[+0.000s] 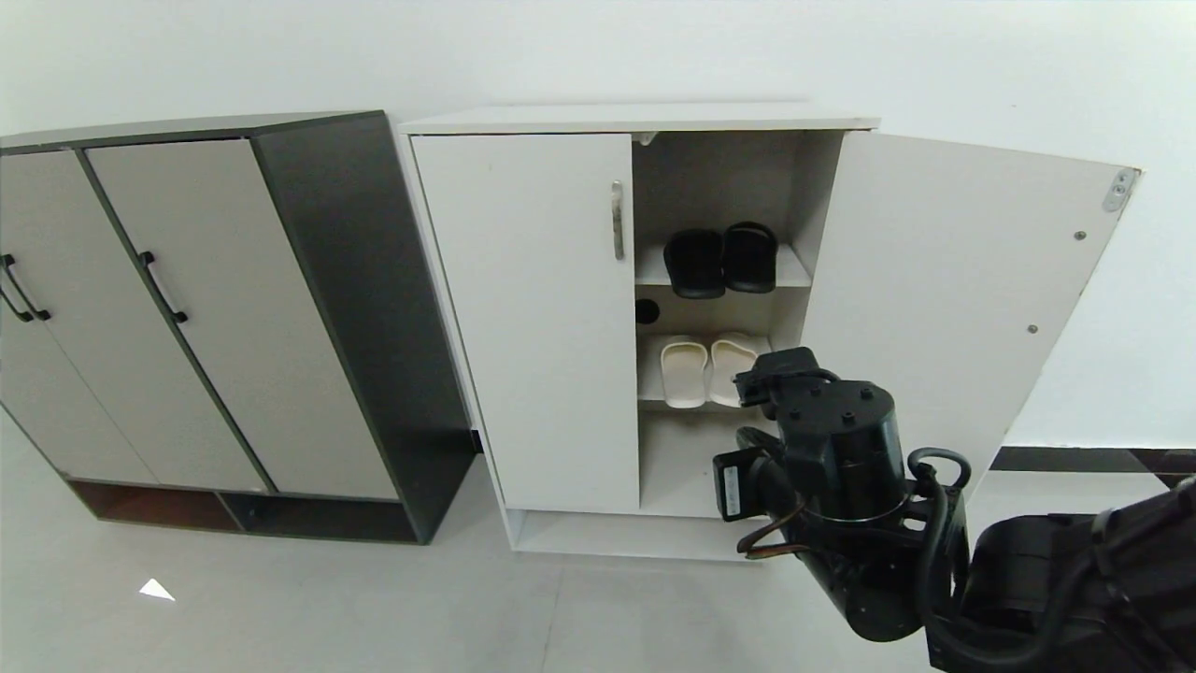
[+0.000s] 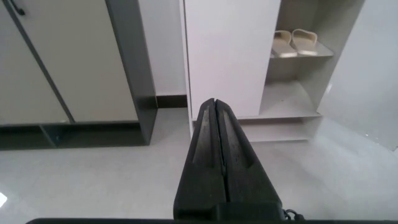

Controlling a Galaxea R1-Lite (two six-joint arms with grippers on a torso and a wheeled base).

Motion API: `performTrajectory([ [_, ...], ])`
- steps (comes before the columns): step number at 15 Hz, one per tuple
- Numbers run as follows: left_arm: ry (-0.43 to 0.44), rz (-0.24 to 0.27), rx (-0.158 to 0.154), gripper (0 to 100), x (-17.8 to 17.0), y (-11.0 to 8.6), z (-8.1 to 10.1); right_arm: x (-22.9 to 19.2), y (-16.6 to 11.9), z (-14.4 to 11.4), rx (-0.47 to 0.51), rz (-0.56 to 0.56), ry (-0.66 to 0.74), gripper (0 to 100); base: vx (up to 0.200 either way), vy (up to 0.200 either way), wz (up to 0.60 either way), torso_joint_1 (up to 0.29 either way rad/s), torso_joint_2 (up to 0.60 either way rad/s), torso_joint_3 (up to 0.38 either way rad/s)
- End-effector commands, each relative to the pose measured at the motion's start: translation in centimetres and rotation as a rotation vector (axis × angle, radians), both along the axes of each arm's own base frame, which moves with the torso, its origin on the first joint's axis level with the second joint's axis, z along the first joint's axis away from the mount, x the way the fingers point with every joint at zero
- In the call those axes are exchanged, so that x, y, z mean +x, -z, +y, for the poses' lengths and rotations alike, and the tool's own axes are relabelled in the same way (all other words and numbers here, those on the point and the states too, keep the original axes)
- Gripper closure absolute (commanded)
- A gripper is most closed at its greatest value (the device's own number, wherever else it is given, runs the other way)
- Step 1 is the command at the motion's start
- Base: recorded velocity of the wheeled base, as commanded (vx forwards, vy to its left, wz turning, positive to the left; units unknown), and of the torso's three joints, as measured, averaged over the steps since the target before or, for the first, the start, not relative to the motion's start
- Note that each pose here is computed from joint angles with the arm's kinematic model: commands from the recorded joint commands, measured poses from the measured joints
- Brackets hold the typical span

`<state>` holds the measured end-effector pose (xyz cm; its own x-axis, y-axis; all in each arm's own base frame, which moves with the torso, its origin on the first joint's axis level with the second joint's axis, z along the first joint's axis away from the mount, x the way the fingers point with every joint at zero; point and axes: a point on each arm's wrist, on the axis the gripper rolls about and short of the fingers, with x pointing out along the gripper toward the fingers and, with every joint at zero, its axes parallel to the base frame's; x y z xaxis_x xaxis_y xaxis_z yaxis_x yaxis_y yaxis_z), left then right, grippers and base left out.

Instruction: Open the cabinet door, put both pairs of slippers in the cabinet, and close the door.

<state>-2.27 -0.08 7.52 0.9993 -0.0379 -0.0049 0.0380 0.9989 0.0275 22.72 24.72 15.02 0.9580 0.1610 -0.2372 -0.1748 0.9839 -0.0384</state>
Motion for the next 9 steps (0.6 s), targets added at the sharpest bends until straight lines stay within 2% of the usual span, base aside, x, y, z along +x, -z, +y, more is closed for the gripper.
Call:
performTrajectory([
  [1, -0.001, 0.0, 0.0, 100, 0.0, 0.0, 0.0, 1.3, 2.0, 0.5, -0.013, 0.012, 0.014, 100, 0.0, 0.0, 0.0, 0.0, 0.0, 0.0],
  [9, -0.003, 0.0, -0.005, 100, 0.0, 0.0, 0.0, 2.2, 3.4, 0.4, -0.016, 0.008, 0.019, 100, 0.0, 0.0, 0.0, 0.0, 0.0, 0.0],
])
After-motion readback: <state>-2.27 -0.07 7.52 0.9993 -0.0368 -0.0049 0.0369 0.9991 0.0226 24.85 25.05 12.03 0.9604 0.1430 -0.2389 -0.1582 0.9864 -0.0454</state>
